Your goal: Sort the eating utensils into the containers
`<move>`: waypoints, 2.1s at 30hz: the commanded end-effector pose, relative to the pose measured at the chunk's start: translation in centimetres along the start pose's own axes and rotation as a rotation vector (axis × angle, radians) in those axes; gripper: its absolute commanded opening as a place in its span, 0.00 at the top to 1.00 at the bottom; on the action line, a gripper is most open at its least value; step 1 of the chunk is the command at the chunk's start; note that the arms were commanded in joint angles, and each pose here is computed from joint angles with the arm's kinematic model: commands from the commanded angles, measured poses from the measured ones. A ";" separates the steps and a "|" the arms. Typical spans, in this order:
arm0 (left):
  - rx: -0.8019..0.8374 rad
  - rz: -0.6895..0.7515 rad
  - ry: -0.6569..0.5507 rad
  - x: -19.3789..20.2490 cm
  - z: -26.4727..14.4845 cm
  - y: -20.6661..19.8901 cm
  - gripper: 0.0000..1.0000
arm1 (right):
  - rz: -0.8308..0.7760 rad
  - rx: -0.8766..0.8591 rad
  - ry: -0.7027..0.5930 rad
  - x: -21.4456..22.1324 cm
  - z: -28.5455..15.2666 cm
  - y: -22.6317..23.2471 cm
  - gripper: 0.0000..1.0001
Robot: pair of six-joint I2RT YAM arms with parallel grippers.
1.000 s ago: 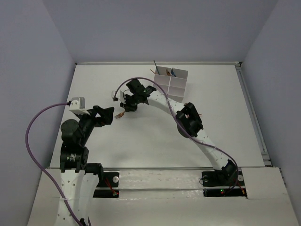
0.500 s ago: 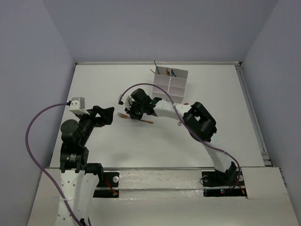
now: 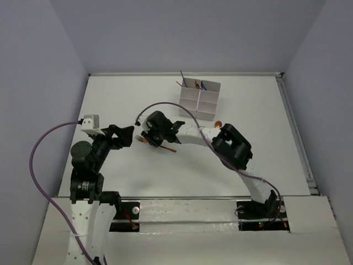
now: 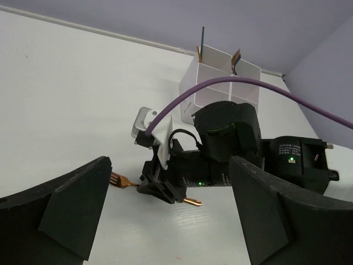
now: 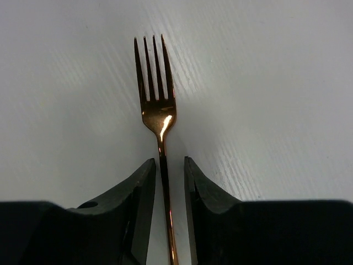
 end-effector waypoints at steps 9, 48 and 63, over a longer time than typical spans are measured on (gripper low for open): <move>0.048 0.028 -0.056 -1.6 -0.3 -1.2 0.01 | 0.032 0.060 0.059 0.5 0.9 -1.2 0.93; 0.014 0.013 -0.004 -0.8 0.8 -0.2 0.01 | 0.111 0.941 -1.051 -5.9 -29.2 -36.8 0.93; 0.011 0.014 -0.007 -0.8 0.9 -0.1 0.01 | 0.101 0.934 -0.981 -1.4 -24.8 -36.7 0.92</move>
Point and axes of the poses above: each gripper's point midway between its finger pads, its own z axis out along the fingers, its own y axis along the line the jaws close on, x = y × z, the point moved 2 cm from there along -z, back along the fingers, and after that the axes turned 9 degrees about -z, right-handed, at the moved point
